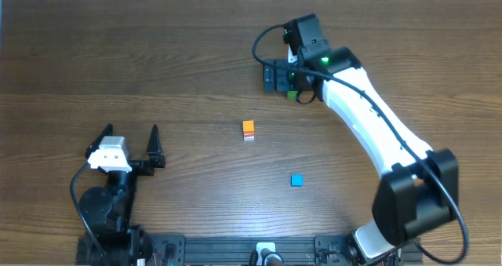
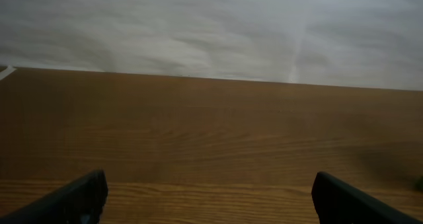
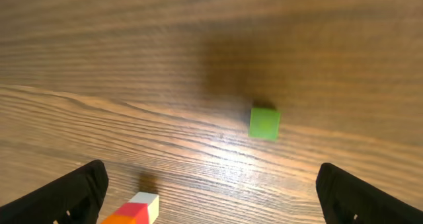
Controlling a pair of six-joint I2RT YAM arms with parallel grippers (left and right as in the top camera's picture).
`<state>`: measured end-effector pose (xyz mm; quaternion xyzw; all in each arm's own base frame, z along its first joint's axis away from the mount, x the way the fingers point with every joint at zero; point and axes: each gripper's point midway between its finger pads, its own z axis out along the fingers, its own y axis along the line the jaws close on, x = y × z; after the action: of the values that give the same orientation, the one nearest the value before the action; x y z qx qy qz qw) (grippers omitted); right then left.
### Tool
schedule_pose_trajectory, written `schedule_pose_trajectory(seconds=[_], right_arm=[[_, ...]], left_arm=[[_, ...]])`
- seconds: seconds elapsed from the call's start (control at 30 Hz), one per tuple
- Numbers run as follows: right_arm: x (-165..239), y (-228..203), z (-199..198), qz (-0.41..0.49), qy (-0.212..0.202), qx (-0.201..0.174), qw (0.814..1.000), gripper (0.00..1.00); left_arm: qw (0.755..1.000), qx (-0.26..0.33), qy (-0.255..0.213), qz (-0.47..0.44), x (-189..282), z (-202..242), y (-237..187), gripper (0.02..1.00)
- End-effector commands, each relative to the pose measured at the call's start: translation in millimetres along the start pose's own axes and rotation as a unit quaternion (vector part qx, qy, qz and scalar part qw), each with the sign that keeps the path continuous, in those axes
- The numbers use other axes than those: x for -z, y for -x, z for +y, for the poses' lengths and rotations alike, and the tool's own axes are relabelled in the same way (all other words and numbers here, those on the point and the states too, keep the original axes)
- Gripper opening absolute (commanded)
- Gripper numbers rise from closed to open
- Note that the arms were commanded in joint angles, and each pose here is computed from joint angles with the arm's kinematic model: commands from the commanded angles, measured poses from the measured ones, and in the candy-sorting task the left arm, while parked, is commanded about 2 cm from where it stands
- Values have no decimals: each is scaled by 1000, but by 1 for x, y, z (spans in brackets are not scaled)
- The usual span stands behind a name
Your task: Stack Cubes
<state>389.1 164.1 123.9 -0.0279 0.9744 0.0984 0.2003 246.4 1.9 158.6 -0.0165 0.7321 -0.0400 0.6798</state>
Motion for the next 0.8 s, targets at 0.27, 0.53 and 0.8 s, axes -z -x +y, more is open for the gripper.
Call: schedule_pose_trajectory(seconds=[0.27,0.53,0.8], right_arm=[[-54,-17,-18,55,-58,-79,994,991],[-69,-21,-35,63,-97,-49,992,991],[-82,-18,-47,74,-100,-2,992,987]], left_arm=[[1000,-7,-2,-1,0,0,-1,1000],[1000,-7,-2,-1,0,0,-1,1000],[1000,-7,-2,-1,0,0,-1,1000]])
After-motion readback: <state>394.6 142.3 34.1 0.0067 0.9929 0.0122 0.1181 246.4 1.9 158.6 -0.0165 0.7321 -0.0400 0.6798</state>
